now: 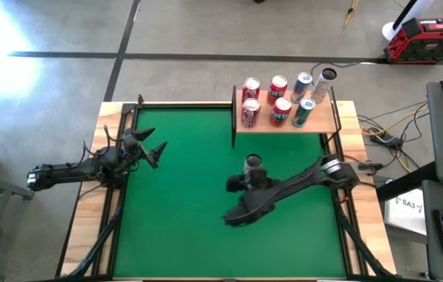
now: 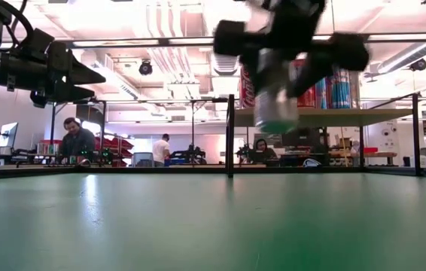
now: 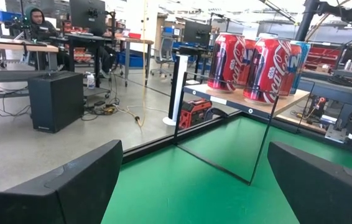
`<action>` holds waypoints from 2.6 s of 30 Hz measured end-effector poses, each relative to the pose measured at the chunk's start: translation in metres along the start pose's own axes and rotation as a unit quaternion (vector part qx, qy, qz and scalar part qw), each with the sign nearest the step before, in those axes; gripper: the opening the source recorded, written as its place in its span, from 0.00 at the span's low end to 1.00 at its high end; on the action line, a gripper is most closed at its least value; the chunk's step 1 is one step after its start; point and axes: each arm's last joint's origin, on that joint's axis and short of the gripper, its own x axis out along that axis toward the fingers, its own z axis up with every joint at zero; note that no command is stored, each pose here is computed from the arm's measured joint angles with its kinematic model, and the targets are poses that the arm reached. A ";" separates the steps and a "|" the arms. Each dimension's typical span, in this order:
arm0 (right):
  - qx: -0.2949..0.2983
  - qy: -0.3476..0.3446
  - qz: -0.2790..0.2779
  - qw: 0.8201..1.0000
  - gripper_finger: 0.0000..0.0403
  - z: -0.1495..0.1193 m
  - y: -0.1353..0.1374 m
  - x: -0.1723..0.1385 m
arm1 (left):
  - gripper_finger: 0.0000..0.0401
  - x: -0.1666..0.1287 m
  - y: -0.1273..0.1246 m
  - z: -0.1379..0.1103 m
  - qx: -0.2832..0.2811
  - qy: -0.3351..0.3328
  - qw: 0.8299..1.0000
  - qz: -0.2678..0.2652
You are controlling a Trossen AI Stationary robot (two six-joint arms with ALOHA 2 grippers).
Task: Place canned beverage on shelf
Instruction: Put the white yellow soda can on the shelf aligned with the other white yellow soda can
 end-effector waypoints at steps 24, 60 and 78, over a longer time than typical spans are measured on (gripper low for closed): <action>-0.027 0.070 0.028 0.997 0.71 0.131 -0.155 -0.009 | 0.96 0.000 0.000 0.000 0.001 0.002 1.000 0.000; -0.046 0.103 -0.022 0.993 0.67 0.063 -0.150 0.010 | 0.96 0.000 0.000 0.000 0.002 0.002 1.000 0.000; -0.066 0.091 -0.045 0.993 0.68 0.025 -0.111 0.006 | 0.96 0.000 0.000 -0.001 0.002 0.002 1.000 0.000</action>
